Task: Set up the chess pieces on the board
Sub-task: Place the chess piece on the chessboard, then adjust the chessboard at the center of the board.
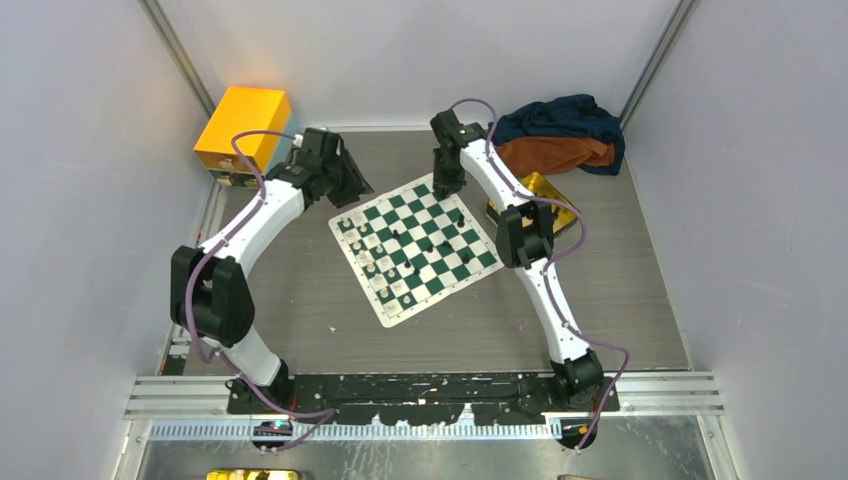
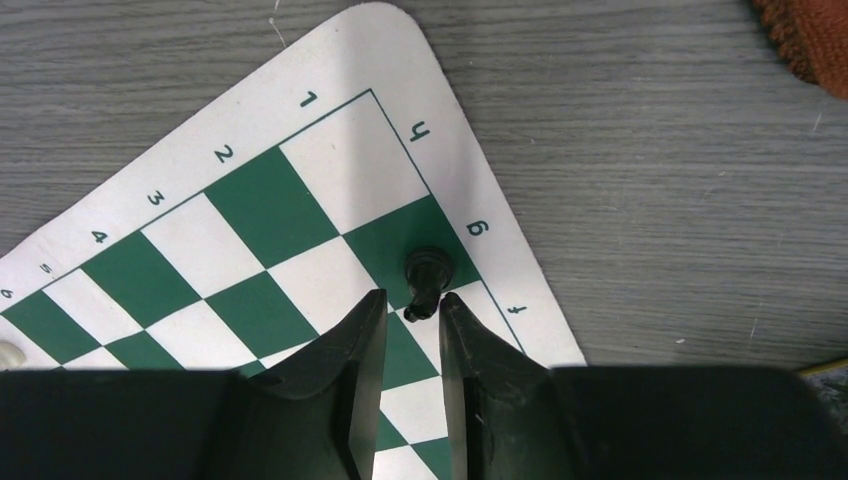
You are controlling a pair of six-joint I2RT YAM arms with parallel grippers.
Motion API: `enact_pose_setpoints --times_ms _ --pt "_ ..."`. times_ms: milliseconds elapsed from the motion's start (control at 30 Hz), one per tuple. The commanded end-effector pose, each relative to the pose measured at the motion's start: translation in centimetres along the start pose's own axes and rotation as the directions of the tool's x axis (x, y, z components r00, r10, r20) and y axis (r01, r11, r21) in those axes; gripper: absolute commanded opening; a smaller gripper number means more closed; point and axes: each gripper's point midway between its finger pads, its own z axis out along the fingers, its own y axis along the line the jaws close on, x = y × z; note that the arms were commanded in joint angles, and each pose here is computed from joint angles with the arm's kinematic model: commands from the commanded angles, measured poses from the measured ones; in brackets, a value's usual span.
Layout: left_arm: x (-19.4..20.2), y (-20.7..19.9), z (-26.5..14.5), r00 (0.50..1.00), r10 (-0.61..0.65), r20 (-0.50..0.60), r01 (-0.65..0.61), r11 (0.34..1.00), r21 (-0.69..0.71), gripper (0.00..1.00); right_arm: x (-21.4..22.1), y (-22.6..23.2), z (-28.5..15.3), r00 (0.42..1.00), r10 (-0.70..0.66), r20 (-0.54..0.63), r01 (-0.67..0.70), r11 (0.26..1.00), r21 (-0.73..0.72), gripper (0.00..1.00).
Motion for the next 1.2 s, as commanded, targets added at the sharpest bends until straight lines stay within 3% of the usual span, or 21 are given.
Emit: enact_pose_setpoints --times_ms 0,267,667,933,1167 --pt "-2.0 -2.4 -0.9 0.998 0.029 0.056 -0.032 0.997 0.067 0.41 -2.6 1.2 -2.4 0.996 0.018 0.089 -0.013 0.999 -0.052 0.32" --pt "-2.4 -2.8 -1.5 0.997 0.035 0.064 -0.040 0.996 0.075 0.41 -3.4 1.1 -5.4 0.992 0.006 0.126 0.000 0.999 -0.047 0.33" --pt "-1.7 -1.4 -3.6 0.996 0.068 0.066 -0.070 0.997 0.035 0.41 -3.3 -0.5 -13.2 0.970 -0.010 0.241 0.017 0.999 -0.028 0.33" --pt "2.1 1.0 -4.7 0.997 0.066 0.029 -0.066 0.998 0.003 0.40 0.6 -3.1 -15.7 0.963 -0.002 0.268 0.002 1.000 -0.001 0.29" --pt "5.6 3.1 -5.1 0.998 0.058 0.023 -0.057 0.997 -0.056 0.39 5.8 -5.7 -15.0 0.971 0.004 0.240 -0.008 1.000 0.016 0.18"
